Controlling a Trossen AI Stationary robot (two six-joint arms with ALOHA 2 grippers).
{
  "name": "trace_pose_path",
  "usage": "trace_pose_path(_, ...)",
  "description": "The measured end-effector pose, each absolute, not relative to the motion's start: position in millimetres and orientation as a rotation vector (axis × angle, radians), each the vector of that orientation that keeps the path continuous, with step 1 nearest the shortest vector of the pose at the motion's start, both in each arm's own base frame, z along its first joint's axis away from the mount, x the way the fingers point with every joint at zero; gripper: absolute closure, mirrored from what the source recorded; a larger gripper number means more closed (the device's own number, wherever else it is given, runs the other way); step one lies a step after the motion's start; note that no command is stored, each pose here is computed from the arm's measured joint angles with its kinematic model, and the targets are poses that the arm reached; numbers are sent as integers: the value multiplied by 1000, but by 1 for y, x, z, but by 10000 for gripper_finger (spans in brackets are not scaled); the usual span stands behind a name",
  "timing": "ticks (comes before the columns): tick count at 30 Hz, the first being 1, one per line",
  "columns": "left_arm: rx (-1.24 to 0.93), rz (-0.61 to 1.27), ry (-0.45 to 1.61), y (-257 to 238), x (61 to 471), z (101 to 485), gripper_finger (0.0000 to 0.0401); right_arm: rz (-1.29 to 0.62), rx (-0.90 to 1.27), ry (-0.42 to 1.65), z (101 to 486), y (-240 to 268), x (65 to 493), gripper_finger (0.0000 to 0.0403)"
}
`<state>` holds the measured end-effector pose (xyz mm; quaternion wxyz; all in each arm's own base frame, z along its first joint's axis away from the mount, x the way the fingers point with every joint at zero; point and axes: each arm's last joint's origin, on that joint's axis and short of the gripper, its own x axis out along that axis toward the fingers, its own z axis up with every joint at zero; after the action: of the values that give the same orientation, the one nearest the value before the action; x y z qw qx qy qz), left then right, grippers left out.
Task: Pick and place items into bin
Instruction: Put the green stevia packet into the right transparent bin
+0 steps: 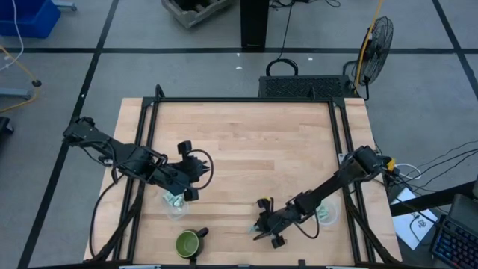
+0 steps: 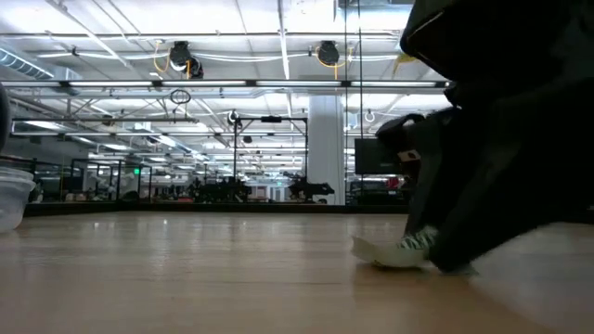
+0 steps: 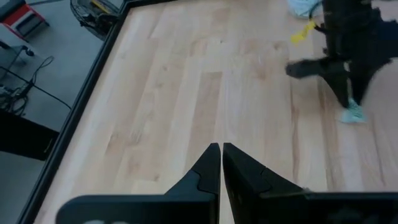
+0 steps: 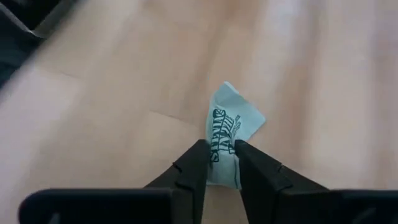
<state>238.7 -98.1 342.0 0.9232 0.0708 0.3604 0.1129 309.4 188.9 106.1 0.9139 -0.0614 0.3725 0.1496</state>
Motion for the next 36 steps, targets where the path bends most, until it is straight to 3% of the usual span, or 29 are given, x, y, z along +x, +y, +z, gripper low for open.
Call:
trace_pose_path(4,160,226,743,-98,239,342,375,253,-162,760,132,182,303,341)
trace_pose_path(9,161,225,744,-98,239,342,375,161,-144,892,168,165,276,348)
trace_pose_path(19,162,225,746,-98,238,342,375,-67,306,1120,242,142,182,349)
trace_pose_path(24,158,227,745,-98,238,342,375,-154,540,1220,251,149,151,348)
trace_pose_path(36,160,227,746,-98,239,342,375,-335,551,1472,225,167,129,348)
